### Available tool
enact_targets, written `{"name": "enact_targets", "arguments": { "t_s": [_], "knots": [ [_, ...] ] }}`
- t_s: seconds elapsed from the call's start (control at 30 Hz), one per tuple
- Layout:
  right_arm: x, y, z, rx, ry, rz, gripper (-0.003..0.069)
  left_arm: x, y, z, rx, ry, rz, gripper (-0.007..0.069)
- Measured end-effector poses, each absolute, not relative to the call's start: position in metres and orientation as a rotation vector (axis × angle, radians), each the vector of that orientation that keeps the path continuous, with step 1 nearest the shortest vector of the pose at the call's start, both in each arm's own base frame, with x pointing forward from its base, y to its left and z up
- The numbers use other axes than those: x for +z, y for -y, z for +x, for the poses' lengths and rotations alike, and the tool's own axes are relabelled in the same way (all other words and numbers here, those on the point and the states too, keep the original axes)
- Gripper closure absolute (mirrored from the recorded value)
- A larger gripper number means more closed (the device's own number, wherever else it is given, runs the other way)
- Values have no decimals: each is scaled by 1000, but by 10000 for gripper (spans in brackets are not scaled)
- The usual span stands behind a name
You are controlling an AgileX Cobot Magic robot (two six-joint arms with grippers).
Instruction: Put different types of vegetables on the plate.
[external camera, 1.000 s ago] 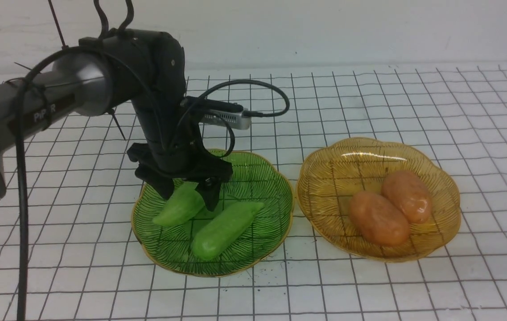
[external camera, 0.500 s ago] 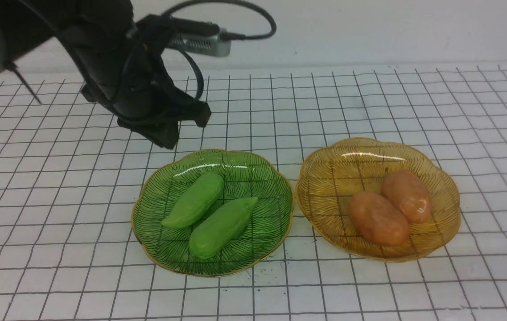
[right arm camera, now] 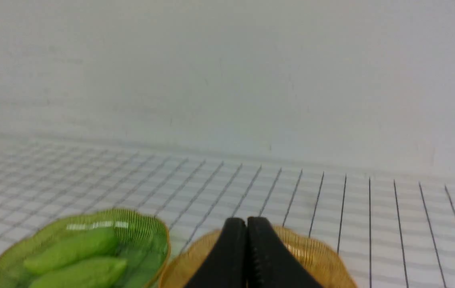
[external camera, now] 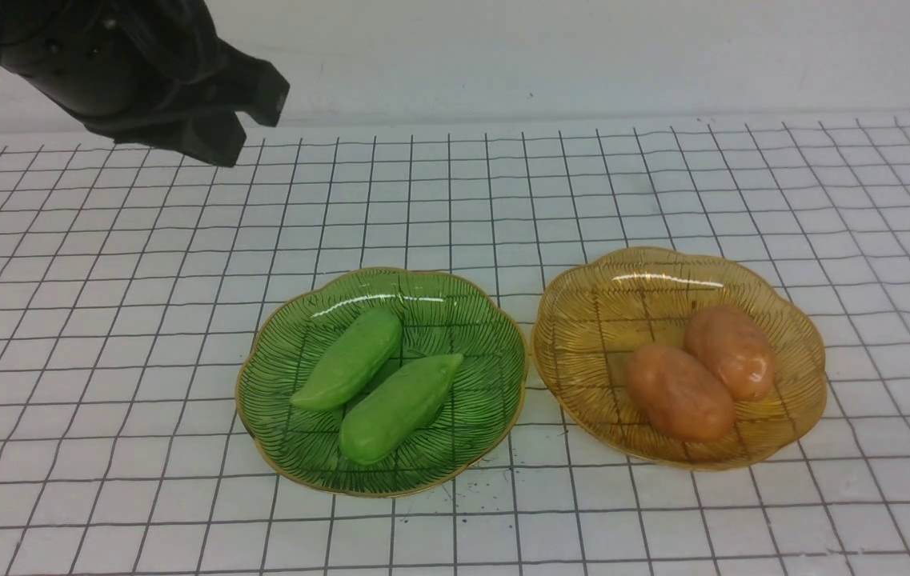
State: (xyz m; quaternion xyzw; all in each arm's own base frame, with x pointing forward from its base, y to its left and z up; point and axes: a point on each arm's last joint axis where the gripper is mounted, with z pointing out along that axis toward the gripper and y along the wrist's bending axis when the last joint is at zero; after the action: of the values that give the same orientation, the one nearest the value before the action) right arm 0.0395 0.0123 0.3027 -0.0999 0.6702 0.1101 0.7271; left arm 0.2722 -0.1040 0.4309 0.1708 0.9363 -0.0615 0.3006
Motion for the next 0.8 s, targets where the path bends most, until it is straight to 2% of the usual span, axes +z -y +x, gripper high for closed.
{"name": "enact_targets", "arguments": {
  "t_s": [0.2, 0.8],
  "knots": [
    [306, -13, 42, 227, -1282, -210, 673, 431, 104, 272, -156, -2480, 477, 633],
    [308, -13, 42, 222, -1265, -212, 673, 431, 104, 272, -150, -2479, 483, 633]
  ]
}}
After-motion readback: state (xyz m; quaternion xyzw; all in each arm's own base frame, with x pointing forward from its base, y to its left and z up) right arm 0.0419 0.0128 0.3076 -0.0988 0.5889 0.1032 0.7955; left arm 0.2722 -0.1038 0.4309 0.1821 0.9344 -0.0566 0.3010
